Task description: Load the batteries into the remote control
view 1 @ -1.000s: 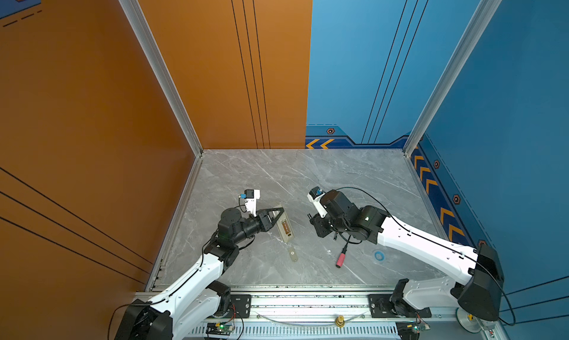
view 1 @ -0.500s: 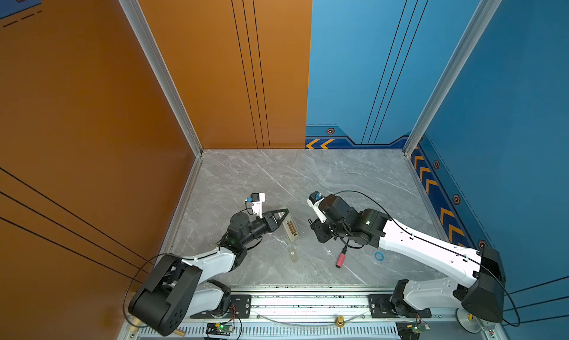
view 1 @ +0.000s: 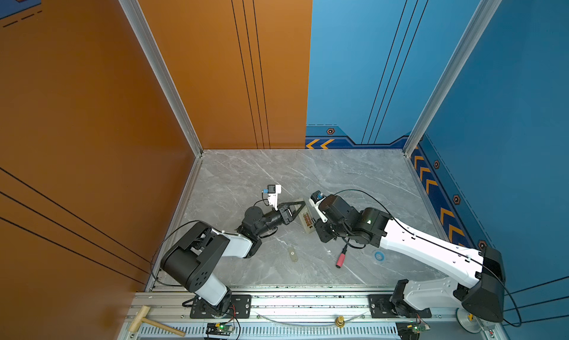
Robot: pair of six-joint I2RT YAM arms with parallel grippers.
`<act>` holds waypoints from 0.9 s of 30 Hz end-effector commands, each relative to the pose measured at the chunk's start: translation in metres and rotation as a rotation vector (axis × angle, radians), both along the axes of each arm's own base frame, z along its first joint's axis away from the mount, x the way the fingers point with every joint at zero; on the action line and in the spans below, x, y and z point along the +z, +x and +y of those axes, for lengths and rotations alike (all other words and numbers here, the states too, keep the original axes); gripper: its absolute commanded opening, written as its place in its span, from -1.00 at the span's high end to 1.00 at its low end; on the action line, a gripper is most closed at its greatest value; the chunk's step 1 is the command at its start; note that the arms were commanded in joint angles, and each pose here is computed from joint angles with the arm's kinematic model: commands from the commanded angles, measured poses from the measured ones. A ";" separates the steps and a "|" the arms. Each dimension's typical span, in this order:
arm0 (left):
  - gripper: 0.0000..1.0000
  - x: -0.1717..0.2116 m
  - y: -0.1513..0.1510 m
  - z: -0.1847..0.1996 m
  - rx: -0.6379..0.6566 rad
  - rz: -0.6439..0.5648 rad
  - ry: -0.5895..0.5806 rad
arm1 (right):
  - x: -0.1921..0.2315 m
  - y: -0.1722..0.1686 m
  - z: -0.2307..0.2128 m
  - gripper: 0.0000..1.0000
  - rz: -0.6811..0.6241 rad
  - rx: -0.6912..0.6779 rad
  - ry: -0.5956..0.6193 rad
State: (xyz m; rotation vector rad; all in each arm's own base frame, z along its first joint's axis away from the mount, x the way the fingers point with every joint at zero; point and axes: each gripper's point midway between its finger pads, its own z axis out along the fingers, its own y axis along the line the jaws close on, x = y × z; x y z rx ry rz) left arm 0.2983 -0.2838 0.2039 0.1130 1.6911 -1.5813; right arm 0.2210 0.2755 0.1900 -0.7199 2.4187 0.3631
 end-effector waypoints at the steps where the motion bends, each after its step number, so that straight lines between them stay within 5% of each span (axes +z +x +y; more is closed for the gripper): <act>1: 1.00 0.017 -0.003 -0.012 -0.041 -0.077 -0.023 | 0.004 0.007 -0.006 1.00 -0.020 -0.030 -0.042; 27: 1.00 0.023 -0.008 -0.024 -0.074 -0.037 -0.060 | -0.017 0.021 0.002 1.00 0.006 -0.015 -0.078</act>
